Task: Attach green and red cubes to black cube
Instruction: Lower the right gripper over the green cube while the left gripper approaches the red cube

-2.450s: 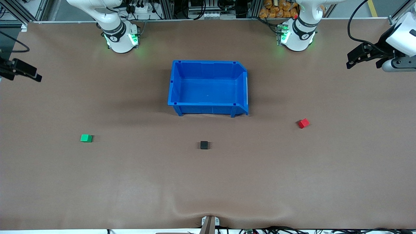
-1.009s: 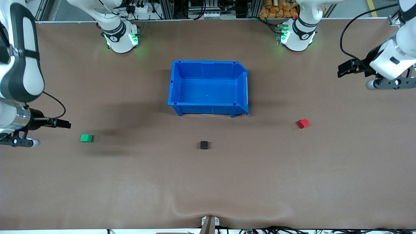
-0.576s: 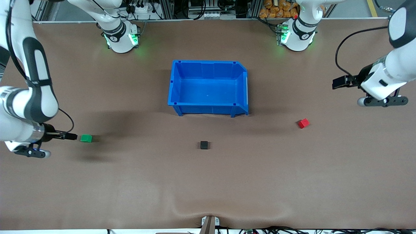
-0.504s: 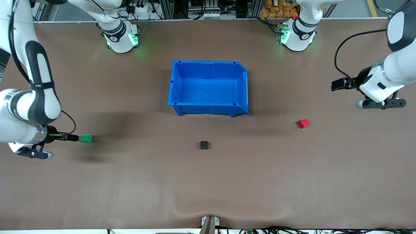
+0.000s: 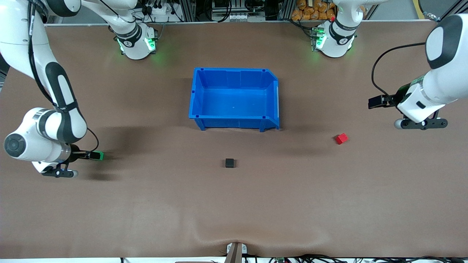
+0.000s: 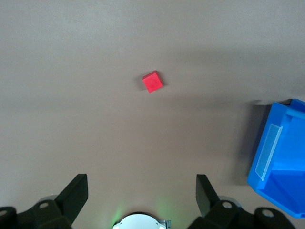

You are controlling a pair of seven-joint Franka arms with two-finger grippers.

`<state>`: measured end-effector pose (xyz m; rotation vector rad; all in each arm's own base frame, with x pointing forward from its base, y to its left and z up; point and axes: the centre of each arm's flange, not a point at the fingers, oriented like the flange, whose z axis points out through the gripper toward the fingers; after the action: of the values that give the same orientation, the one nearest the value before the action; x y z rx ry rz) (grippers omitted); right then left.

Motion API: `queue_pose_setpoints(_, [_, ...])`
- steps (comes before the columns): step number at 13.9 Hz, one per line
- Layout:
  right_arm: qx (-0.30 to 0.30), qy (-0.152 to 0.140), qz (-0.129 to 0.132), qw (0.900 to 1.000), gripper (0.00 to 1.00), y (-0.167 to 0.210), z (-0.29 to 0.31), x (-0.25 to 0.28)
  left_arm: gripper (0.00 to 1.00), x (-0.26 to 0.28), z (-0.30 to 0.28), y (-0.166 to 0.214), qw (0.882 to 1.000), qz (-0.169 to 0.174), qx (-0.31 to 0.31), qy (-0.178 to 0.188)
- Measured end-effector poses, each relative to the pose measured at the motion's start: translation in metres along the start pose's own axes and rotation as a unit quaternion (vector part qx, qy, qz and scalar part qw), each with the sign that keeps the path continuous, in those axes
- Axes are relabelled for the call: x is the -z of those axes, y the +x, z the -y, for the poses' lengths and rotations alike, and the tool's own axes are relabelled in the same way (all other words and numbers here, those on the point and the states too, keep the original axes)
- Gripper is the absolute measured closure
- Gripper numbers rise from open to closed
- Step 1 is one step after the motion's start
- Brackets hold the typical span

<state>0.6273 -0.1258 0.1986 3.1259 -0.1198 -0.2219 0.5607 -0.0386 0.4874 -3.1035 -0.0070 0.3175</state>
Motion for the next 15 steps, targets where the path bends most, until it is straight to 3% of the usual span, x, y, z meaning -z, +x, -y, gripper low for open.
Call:
queue_pose_setpoints(5, [0.005,0.003,0.013,1.000,0.00,-0.008,0.004,-0.013,0.00,-0.045,0.001,0.033,1.000,0.007,0.017,-0.006])
queue_pose_setpoints(10, [0.026,0.004,0.010,1.000,0.00,-0.007,0.010,-0.013,0.00,-0.044,0.023,0.037,0.999,0.003,0.044,-0.005])
queue_pose_setpoints(12, [0.028,0.004,0.010,1.000,0.06,-0.007,0.011,-0.013,0.00,-0.043,0.040,0.037,0.998,0.003,0.057,-0.007])
queue_pose_setpoints(14, [0.029,0.004,0.010,1.000,0.26,-0.007,0.011,-0.012,0.00,-0.047,0.049,0.037,0.998,0.007,0.065,-0.009])
queue_pose_setpoints(15, [0.030,0.004,0.010,1.000,0.29,-0.007,0.011,-0.012,0.00,-0.051,0.050,0.038,0.998,0.011,0.067,-0.009])
